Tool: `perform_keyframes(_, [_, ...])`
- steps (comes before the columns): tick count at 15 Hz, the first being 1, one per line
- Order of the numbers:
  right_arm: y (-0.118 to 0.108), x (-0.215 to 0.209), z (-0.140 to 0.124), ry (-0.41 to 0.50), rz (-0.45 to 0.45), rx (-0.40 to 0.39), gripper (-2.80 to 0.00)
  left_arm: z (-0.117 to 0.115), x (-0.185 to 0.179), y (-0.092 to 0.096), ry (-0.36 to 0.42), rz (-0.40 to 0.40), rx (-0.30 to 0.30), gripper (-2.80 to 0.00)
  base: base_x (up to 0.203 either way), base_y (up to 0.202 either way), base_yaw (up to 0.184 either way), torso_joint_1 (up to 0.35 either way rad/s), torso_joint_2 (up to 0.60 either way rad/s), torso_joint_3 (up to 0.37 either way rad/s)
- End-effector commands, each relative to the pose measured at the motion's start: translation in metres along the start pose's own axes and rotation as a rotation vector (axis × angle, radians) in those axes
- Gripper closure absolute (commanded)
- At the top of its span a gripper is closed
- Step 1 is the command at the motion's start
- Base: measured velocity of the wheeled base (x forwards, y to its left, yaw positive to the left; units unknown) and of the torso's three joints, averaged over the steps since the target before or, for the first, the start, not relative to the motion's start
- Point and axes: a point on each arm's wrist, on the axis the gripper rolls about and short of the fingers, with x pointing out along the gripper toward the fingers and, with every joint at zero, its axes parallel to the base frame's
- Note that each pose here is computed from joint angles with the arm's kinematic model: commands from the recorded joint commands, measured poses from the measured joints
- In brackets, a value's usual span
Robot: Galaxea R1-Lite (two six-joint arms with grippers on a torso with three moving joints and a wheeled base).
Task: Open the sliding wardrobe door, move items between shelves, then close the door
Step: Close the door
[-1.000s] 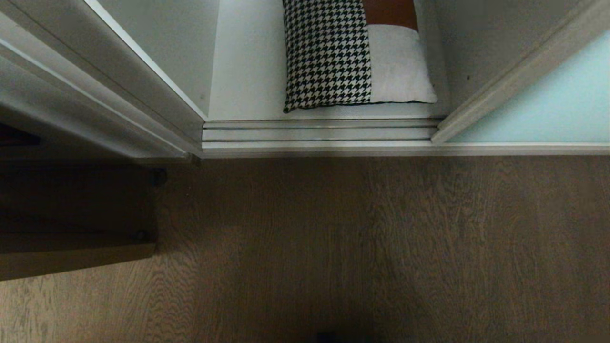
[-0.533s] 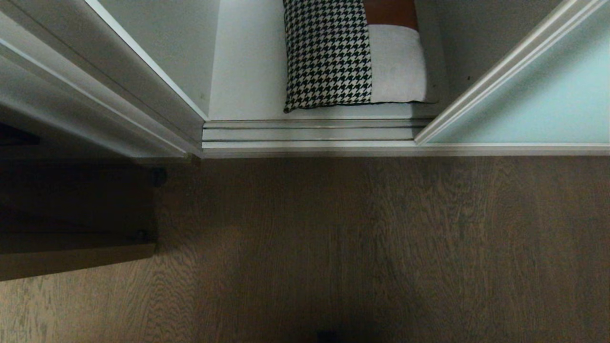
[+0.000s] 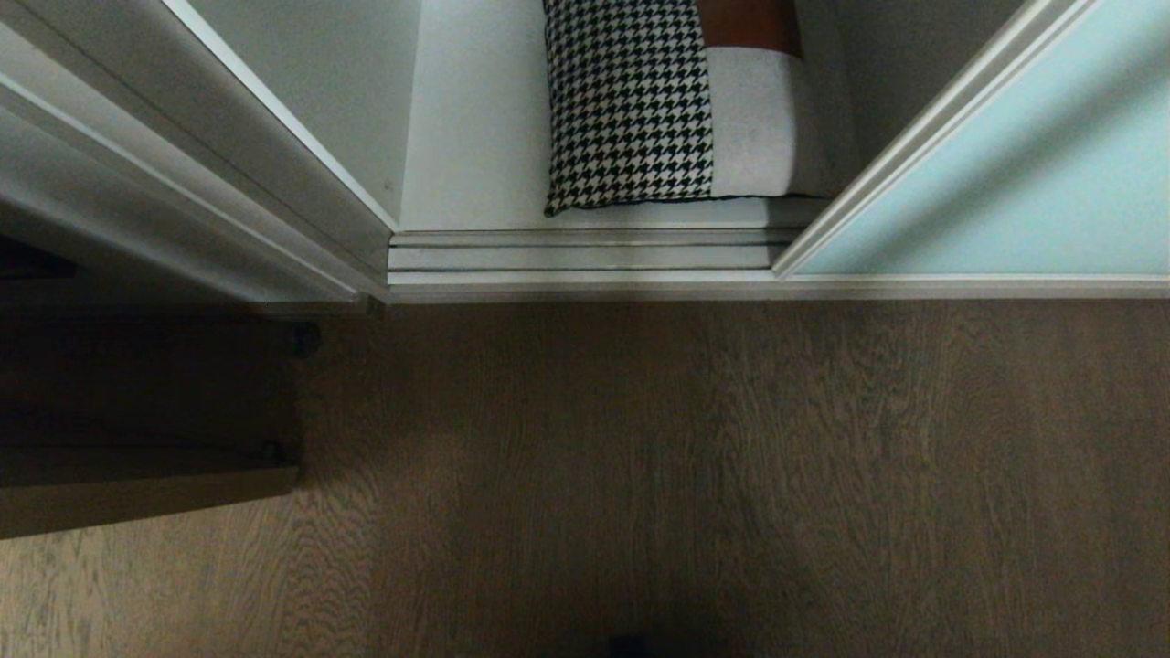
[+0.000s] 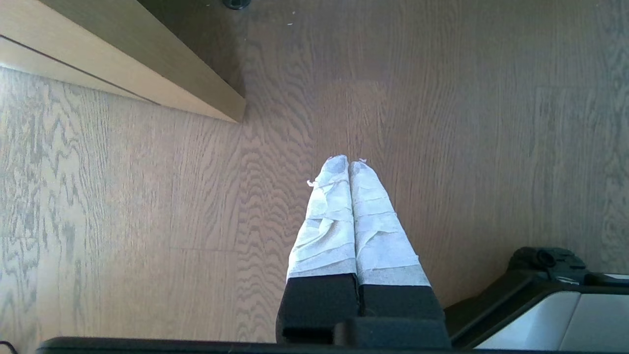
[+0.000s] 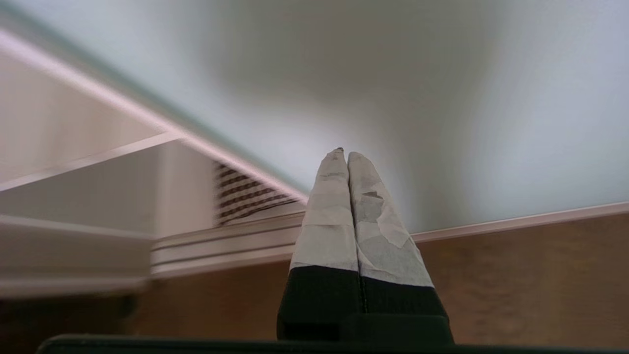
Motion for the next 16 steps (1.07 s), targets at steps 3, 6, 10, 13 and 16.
perform_keyframes(3, [0.011,0.001,-0.003,0.049,0.129,0.082,0.0,0.0,0.0,0.0,0.0,0.0,0.0,0.0,0.0,0.0,0.0,0.0,0.0,0.0])
perform_keyframes(6, [0.016,0.013,-0.01,0.086,0.164,0.141,0.0,0.0,0.0,0.0,0.0,0.0,0.0,0.0,0.0,0.0,0.0,0.0,0.0,0.0])
perform_keyframes(10, [0.016,0.04,-0.022,0.066,0.113,0.199,0.0,0.0,0.0,0.0,0.0,0.0,0.0,0.0,0.0,0.0,0.0,0.0,0.0,0.0])
perform_keyframes(13, [0.014,0.053,-0.026,0.061,0.092,0.218,0.0,0.0,0.0,0.0,0.0,0.001,0.0,0.0,0.0,0.0,0.0,0.0,0.0,0.0])
perform_keyframes(16, [0.013,0.061,-0.029,0.062,0.078,0.233,0.0,0.0,0.0,0.0,0.0,0.001,0.0,0.0,0.0,0.0,0.0,0.0,0.0,0.0])
